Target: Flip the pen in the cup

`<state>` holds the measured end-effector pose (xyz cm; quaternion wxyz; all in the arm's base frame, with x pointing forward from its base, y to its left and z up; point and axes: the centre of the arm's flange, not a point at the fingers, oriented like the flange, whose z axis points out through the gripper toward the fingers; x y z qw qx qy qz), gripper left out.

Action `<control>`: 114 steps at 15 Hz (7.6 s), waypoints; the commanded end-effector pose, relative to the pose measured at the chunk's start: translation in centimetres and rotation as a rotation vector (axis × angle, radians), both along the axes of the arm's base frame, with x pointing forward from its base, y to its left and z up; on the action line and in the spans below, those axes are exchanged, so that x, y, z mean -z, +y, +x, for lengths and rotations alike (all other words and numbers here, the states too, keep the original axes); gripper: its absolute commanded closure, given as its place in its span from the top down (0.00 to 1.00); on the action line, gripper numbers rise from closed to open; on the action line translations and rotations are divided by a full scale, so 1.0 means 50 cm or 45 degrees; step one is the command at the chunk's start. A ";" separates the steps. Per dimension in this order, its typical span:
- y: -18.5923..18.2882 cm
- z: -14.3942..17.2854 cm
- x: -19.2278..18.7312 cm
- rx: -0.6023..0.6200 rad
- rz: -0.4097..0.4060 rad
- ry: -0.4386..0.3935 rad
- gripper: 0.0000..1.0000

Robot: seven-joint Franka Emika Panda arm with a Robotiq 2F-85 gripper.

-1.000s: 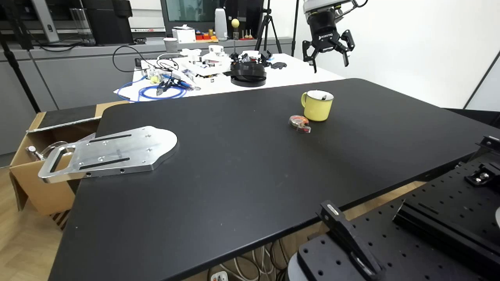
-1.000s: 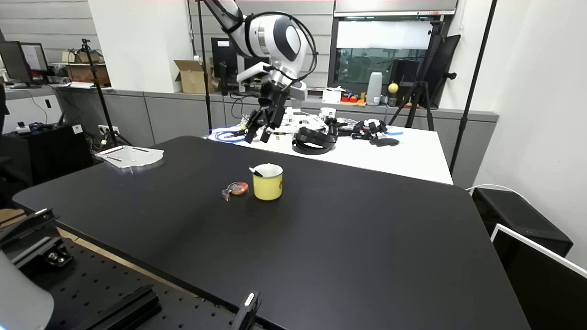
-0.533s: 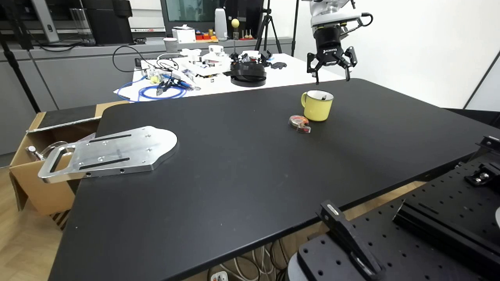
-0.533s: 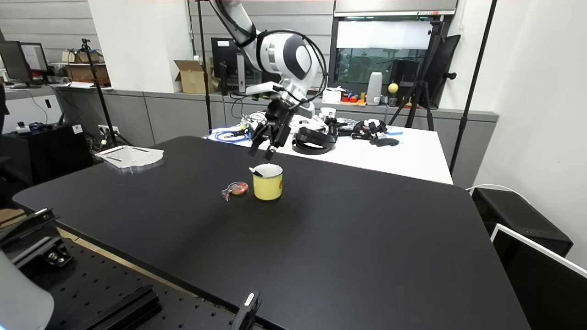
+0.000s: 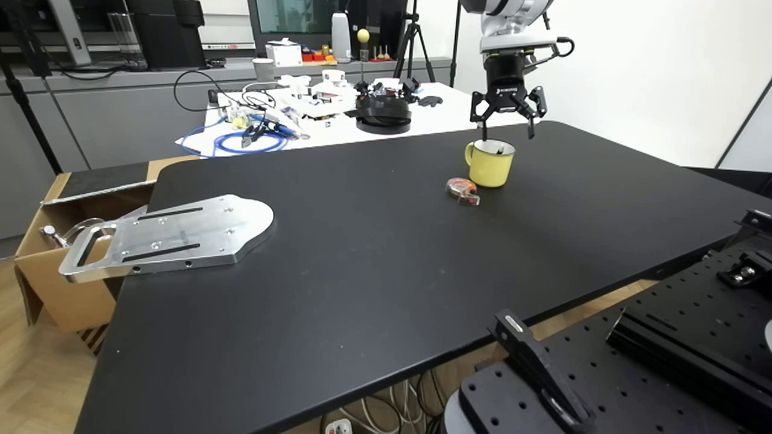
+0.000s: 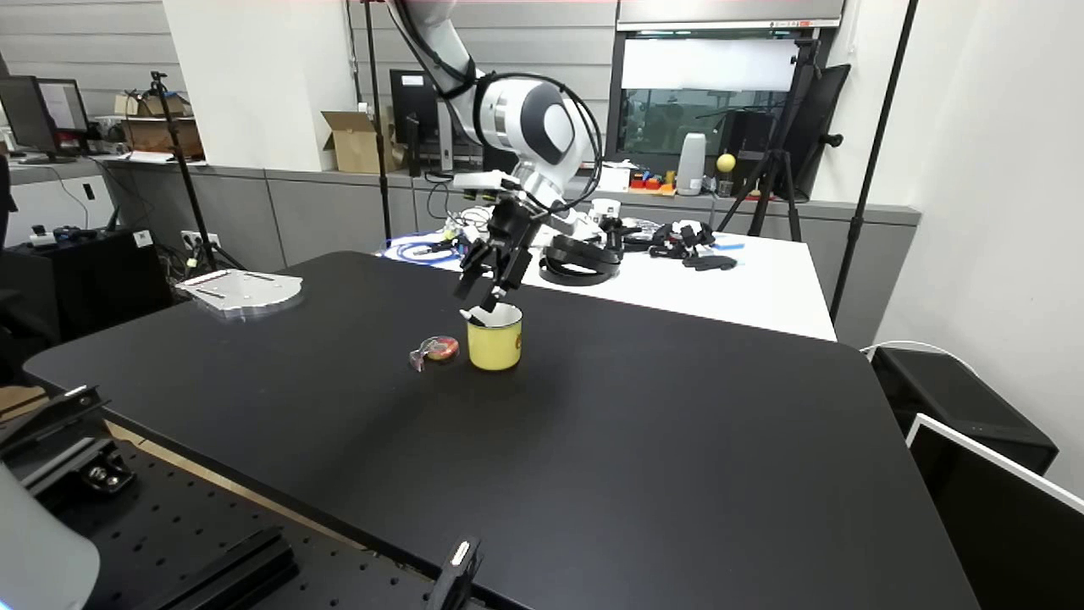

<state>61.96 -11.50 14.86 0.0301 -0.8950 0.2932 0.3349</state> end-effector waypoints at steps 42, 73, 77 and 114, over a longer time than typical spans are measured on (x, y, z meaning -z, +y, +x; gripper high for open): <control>0.469 -0.087 -0.242 -0.662 -0.066 -0.695 0.03; 0.408 -0.182 -0.043 -0.598 -0.179 -0.765 0.82; 0.413 -0.160 -0.093 -0.680 -0.157 -0.811 1.00; 0.459 0.004 0.131 -0.875 -0.053 -0.946 0.75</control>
